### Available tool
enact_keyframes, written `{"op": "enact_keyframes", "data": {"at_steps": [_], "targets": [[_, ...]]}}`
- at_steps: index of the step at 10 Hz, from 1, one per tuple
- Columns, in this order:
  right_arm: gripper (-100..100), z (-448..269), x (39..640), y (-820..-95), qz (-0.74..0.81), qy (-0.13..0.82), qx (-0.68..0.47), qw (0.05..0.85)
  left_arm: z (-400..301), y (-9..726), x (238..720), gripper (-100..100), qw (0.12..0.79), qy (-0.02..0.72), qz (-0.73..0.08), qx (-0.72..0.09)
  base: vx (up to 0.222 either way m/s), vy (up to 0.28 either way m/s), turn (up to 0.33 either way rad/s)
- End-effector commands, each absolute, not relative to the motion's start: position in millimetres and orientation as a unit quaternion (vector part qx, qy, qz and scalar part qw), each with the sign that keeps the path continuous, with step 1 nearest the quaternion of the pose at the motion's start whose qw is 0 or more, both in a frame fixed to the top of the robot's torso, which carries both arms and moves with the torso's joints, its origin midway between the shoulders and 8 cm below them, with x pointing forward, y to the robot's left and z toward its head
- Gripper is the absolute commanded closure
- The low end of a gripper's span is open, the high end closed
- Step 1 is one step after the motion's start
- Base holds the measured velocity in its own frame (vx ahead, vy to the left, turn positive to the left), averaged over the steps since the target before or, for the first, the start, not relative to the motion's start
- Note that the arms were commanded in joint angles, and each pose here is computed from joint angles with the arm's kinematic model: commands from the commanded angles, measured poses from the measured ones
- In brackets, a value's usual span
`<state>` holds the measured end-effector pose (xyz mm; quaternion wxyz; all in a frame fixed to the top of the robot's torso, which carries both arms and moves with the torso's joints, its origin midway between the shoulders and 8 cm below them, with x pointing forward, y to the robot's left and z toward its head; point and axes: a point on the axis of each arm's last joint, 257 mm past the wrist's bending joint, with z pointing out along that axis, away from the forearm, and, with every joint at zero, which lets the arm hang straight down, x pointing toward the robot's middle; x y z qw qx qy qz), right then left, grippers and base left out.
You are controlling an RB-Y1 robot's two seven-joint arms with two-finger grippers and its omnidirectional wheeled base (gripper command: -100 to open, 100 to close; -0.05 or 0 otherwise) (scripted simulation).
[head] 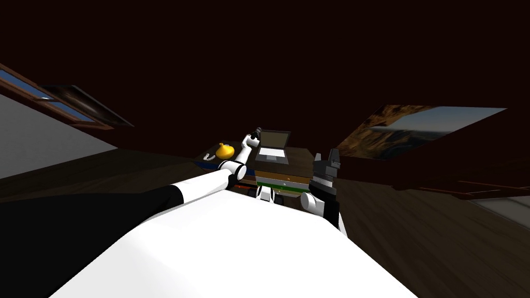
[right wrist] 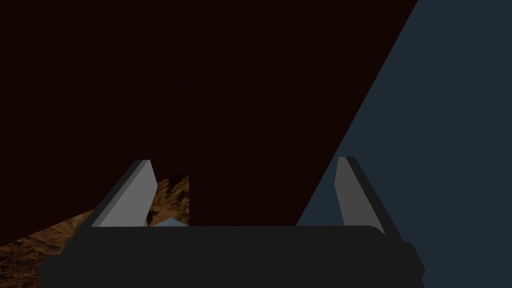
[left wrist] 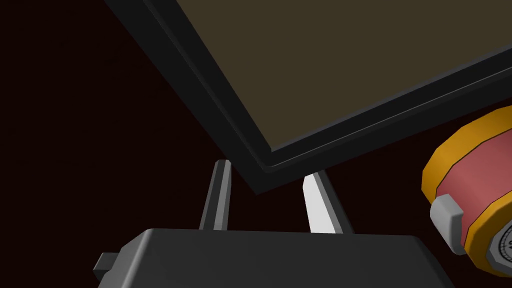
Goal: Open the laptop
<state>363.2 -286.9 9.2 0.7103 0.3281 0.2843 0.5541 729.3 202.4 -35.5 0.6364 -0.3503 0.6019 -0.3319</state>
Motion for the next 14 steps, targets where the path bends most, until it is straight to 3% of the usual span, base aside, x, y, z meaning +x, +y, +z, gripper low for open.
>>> {"op": "enact_keyframes", "data": {"at_steps": [1, 14], "targets": [[0, 9.2, 363.2, -286.9, 0.554, 0.284, 0.328, 0.71, -53.1, 212.8, 723.0, 100, 0.642, 0.594, -0.339, -0.347, 0.005, -0.068, 0.067], [0, 9.2, 363.2, -286.9, 0.554, 0.284, 0.328, 0.71, -59.6, 234.3, 676.9, 100, 0.697, 0.522, -0.406, -0.276, -0.002, -0.056, 0.068]]}}
